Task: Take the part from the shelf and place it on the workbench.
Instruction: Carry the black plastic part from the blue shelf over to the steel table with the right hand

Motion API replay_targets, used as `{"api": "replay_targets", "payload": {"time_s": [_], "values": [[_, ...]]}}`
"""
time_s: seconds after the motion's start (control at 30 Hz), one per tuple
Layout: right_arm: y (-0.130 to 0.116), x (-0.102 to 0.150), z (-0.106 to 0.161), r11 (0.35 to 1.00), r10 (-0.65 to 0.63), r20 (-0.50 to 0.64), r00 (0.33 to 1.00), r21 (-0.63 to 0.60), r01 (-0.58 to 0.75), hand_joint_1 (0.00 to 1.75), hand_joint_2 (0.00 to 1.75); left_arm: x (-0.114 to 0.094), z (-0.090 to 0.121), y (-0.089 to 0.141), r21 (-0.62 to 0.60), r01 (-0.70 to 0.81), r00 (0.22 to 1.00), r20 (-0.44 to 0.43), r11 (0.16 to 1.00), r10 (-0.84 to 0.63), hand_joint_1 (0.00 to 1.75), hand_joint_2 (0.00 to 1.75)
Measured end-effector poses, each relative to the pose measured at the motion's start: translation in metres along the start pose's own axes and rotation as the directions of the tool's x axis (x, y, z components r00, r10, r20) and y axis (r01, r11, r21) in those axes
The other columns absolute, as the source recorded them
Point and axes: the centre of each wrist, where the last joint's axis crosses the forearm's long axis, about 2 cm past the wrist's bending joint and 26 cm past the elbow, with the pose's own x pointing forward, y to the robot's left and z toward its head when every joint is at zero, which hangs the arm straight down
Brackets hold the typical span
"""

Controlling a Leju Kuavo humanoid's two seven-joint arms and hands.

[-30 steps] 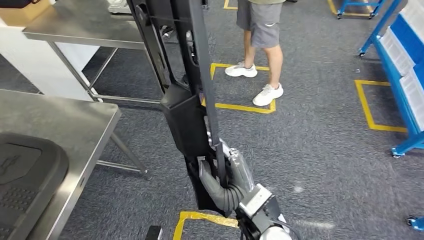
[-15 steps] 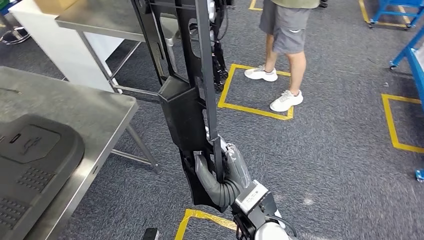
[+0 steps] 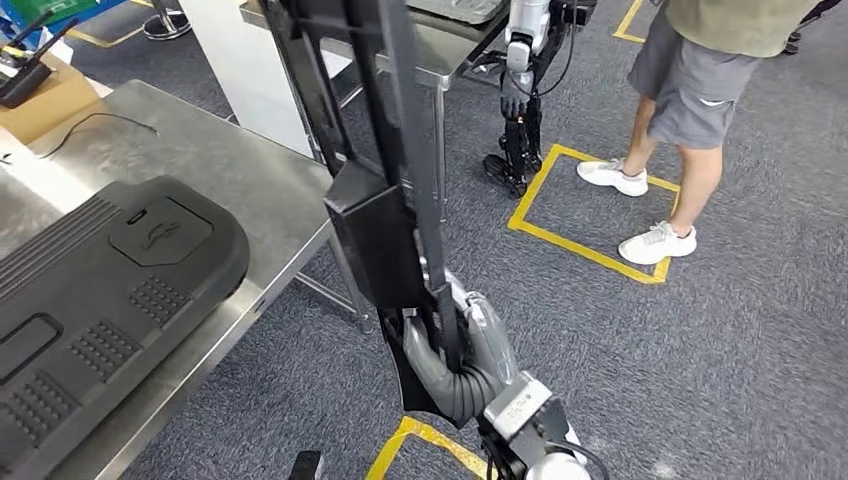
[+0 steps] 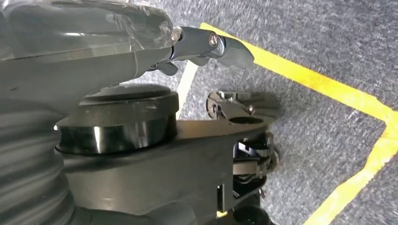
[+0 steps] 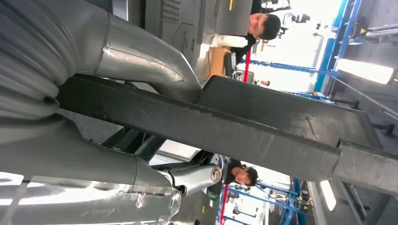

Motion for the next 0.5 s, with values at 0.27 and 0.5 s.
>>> {"api": "replay_targets", "payload": {"time_s": [0.27,0.5], "values": [[-0.0006,0.0023,-0.003,0.998,0.046,0.004,0.999,0.036,-0.046,1.75,1.75,-0.0005,-0.0001,0.0002,-0.009,-0.011,1.0,-0.006,1.0,0.011,0.0,1.75],[-0.0017,0.0041,-0.0056,0.997,0.055,0.012,0.998,0.049,-0.055,1.75,1.75,-0.002,-0.0002,0.0009,-0.003,-0.014,1.0,-0.015,1.0,0.014,0.0,1.75]]}}
